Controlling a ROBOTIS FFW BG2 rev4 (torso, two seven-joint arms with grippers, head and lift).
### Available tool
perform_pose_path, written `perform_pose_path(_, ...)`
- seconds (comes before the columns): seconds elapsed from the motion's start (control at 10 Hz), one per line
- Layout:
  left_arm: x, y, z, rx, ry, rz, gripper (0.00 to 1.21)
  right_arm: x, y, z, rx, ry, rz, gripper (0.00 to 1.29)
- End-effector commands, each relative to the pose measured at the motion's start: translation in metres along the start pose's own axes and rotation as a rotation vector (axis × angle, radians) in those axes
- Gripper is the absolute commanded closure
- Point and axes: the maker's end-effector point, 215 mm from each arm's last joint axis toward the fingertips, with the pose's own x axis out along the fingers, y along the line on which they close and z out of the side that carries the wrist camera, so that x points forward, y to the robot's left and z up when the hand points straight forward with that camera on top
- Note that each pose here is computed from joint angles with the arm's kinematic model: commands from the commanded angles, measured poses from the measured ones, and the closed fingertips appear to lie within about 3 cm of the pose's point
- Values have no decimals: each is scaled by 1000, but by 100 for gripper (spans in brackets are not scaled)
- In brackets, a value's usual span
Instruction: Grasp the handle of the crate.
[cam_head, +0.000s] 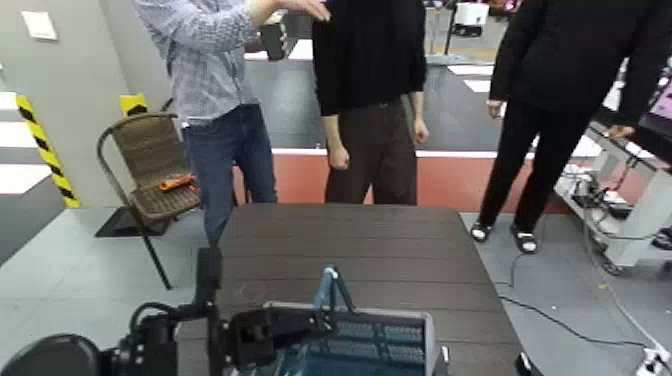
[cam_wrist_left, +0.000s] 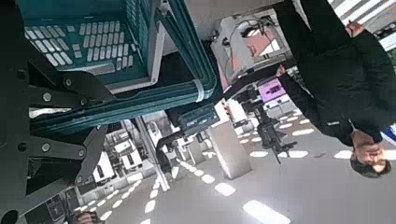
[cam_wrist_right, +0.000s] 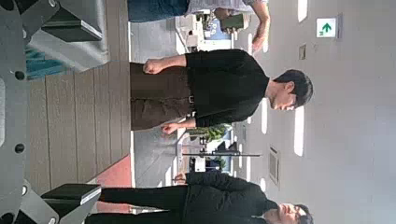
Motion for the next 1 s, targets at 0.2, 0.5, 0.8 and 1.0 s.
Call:
perform_pose_path(0.2,10,-5,-4,10,21,1,119,0,4,-5,-5,18,8,15)
perform_pose_path(0.5,14,-15,5,22,-2,-32,119,0,5,-7,-4,25,8,15)
perform_pose_path(0.8,13,-14,7,17,-14,-37,119,-1,5,-11,1,39,4,15)
perform_pose_path(1.0,13,-14,7,12,-18,-39,119,0,3,-9,0,37,-1,15)
